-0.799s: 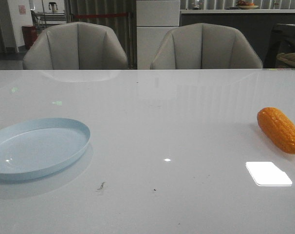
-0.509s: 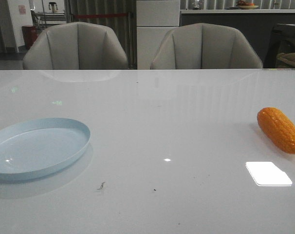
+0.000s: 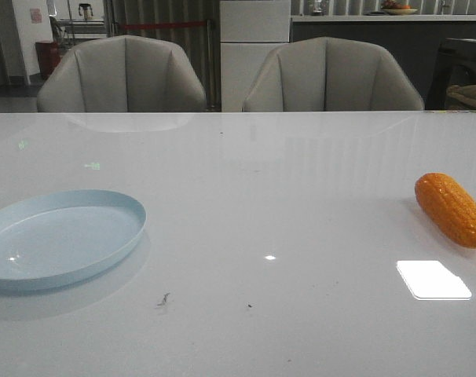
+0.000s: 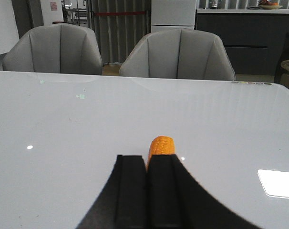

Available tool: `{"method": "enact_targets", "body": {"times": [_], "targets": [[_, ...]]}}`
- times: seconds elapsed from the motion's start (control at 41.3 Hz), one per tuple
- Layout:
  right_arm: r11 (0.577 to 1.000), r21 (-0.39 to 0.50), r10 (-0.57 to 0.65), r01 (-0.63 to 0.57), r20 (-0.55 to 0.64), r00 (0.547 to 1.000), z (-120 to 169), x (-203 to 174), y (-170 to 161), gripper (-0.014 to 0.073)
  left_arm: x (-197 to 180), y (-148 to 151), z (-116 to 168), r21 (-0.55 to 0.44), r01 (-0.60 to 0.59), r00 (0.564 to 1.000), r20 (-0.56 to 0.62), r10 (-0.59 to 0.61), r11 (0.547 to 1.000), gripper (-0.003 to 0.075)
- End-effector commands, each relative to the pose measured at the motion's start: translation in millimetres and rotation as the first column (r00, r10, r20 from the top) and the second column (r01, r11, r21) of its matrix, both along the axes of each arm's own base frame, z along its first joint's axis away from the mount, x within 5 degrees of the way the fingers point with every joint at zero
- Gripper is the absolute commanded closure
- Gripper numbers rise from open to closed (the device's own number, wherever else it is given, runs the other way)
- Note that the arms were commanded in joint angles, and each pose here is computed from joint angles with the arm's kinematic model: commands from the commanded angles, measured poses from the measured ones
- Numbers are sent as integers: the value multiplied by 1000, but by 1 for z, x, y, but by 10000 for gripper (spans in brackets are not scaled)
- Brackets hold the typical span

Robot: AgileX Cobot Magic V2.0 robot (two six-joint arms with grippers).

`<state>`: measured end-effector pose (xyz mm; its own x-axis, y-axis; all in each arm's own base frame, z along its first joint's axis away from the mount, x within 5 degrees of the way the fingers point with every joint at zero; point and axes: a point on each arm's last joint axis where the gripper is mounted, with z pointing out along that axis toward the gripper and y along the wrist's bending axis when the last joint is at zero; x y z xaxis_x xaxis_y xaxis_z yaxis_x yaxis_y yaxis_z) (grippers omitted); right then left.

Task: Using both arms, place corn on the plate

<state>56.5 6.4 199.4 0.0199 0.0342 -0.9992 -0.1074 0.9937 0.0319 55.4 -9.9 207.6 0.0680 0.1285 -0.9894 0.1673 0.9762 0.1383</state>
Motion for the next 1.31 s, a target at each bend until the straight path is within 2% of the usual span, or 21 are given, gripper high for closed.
{"method": "enact_targets", "body": {"times": [0.0,0.121,0.242,0.436,0.533,0.63,0.848,1.09,1.211,1.284], "targets": [[1000,11,-20,19,132,991,17,-4,-2,538,0,0,-3,-18,-2,997,71,3,1000,631],[1000,11,-20,19,132,991,17,-4,-2,538,0,0,-2,-20,-2,997,82,4,1000,631],[1000,12,-21,20,137,990,17,-4,-2,538,-1,1,4,-31,-4,990,144,8,1000,631],[999,26,-40,35,232,972,29,-6,-4,538,-4,2,20,-50,-3,969,246,15,999,631],[999,37,-35,27,250,968,43,-10,-4,538,-8,2,37,-49,-1,958,287,15,999,631],[999,48,-18,6,243,970,63,-15,-3,538,-12,2,57,-6,-9,950,313,10,1000,631],[999,46,-6,-6,252,968,120,-14,-2,538,1,0,108,43,-18,965,263,6,999,631],[999,39,-4,-3,165,986,179,35,3,538,48,-9,177,50,-16,975,224,4,999,631],[1000,30,-5,2,77,997,184,73,7,538,79,-14,191,59,-13,984,177,3,998,631],[1000,23,-7,7,2,1000,174,96,9,538,98,-18,184,72,-9,994,113,1,997,631]]}}
